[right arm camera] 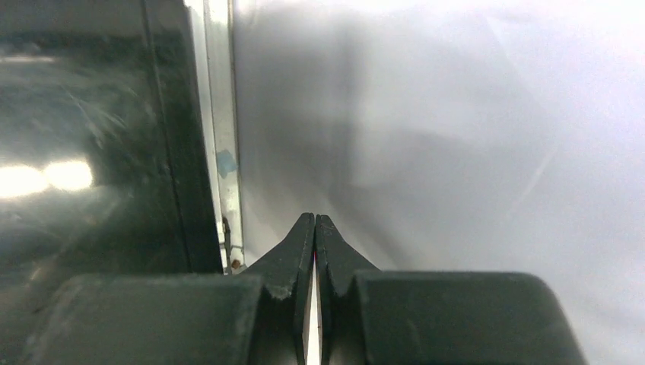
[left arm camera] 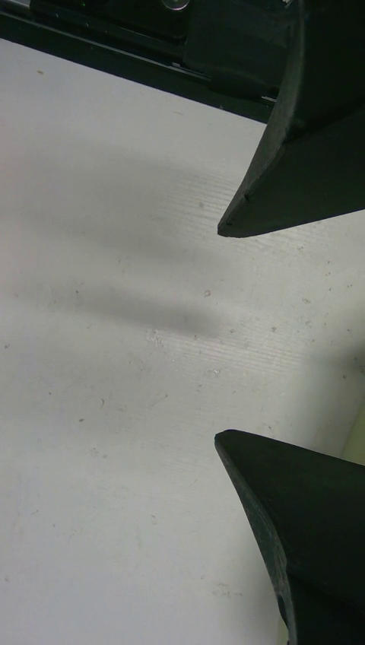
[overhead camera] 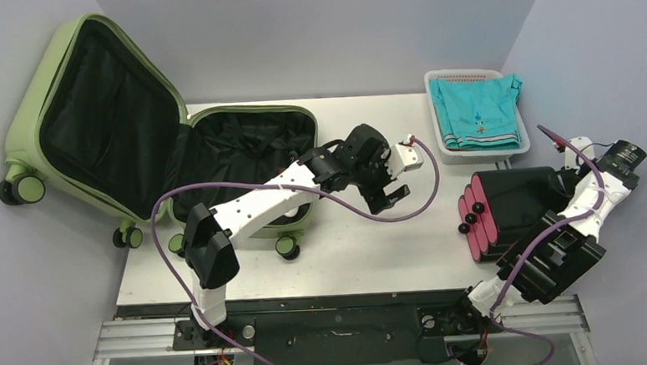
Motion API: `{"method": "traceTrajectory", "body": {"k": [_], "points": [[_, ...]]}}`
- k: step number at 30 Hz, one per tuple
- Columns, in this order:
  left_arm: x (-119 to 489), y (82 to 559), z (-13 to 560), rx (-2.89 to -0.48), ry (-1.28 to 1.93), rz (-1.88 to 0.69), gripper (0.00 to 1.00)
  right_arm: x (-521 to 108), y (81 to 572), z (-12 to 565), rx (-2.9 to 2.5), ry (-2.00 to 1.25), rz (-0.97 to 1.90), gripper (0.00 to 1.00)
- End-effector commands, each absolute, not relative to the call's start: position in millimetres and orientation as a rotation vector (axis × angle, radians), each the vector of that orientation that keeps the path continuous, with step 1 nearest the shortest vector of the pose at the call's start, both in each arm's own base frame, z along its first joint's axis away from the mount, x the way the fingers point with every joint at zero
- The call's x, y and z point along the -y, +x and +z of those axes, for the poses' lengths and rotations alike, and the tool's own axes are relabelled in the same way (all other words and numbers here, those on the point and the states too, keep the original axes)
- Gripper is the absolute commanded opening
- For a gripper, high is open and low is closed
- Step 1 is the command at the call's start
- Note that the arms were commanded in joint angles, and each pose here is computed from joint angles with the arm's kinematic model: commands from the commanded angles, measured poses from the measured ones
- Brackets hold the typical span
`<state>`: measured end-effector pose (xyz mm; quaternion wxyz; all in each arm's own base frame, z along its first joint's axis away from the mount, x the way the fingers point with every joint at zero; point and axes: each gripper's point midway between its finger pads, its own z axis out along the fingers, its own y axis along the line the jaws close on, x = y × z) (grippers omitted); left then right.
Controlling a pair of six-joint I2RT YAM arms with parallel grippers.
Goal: Open, take out, and arrange the luggage
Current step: Move the storage box to the center of the board.
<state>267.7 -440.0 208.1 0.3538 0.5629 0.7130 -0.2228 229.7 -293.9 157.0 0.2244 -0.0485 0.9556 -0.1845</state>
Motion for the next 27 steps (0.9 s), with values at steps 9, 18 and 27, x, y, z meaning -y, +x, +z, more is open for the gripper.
{"method": "traceTrajectory", "body": {"k": [9,18,27], "points": [[425.8,291.3,214.9,-1.856,1.378,-0.539,0.96,206.0,246.1,131.1,-2.603,-0.401,-0.205,0.0],[422.1,293.3,198.9,-1.886,1.371,-0.533,0.96,166.7,263.0,130.2,-2.57,-0.457,-0.186,0.0],[432.3,280.5,168.1,-1.957,1.364,-0.616,0.96,131.0,263.8,128.2,-2.56,-0.489,-0.101,0.0]]}}
